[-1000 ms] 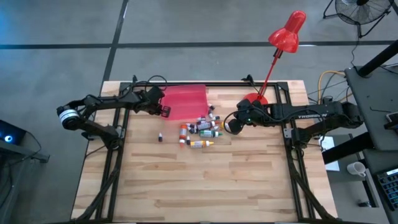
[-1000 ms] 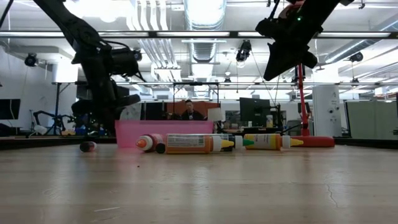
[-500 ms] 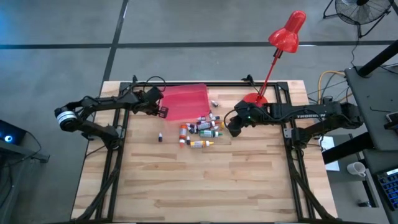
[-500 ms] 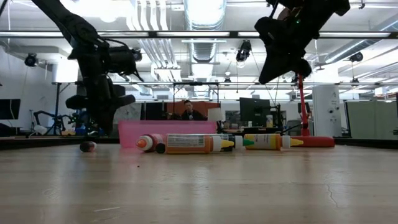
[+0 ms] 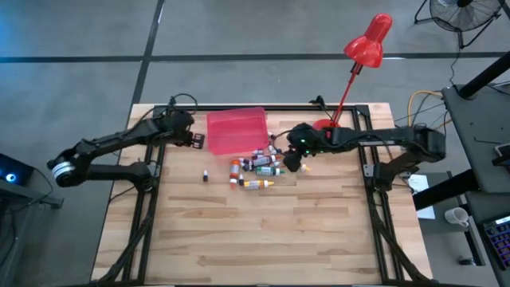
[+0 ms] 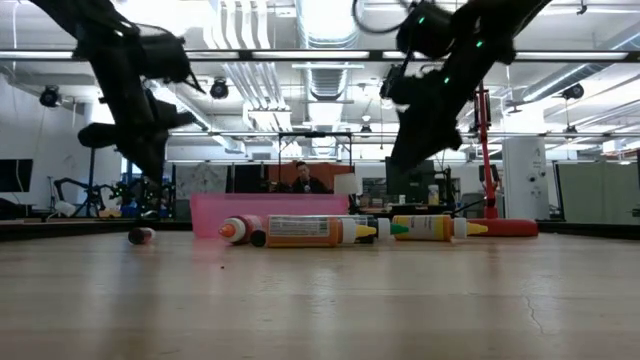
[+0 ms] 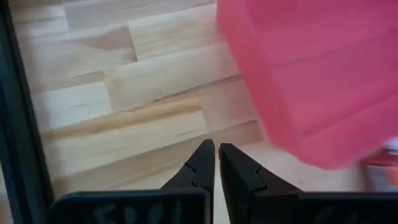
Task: Pick & Place food coloring
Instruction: Put the small black food coloring bottle into the red bin
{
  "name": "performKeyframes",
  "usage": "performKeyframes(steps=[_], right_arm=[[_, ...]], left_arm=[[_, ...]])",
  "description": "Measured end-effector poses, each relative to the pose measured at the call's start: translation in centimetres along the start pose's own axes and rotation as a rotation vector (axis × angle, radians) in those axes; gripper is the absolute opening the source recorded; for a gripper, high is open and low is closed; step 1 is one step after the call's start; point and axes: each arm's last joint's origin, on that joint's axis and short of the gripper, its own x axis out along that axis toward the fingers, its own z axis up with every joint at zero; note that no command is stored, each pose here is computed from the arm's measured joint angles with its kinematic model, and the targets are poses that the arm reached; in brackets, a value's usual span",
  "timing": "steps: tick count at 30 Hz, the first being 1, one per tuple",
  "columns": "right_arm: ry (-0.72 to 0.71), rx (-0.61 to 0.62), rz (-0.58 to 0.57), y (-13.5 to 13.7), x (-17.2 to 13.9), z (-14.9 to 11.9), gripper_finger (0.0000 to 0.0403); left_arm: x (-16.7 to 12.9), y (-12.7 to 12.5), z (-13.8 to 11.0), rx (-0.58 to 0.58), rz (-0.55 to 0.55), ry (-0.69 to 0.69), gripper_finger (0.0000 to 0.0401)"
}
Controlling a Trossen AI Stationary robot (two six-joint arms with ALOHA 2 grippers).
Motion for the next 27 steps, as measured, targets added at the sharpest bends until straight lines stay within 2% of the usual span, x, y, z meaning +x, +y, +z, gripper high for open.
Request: performKeyframes(steps=[4, 8, 11, 18, 27], right_arm=[[0.062, 0.044, -0.03, -2.0, 2.5, 0.9, 0.019], [0.096, 0.115, -0.027, -5.1, 4.4, 2.2, 0.0187], [0.107, 0.082, -0.029, -6.6, 5.6, 3.2, 0.018], [0.146, -0.096, 0.001, -6.2, 9.0, 4.7, 0.0174], [0.181, -0.072, 0.002, -6.2, 11.8, 5.3, 0.0169]], left_arm=[[-1.4, 0.2, -0.3, -0.063, -0.099, 0.004, 0.0], [-2.6, 0.4, -0.6, -0.117, -0.169, -0.006, 0.0], [-3.2, 0.6, -0.7, -0.148, -0.195, -0.029, 0.0], [-4.1, 0.9, -0.9, -0.19, -0.229, -0.06, 0.0], [-4.2, 1.1, -1.2, -0.201, -0.211, -0.038, 0.0]])
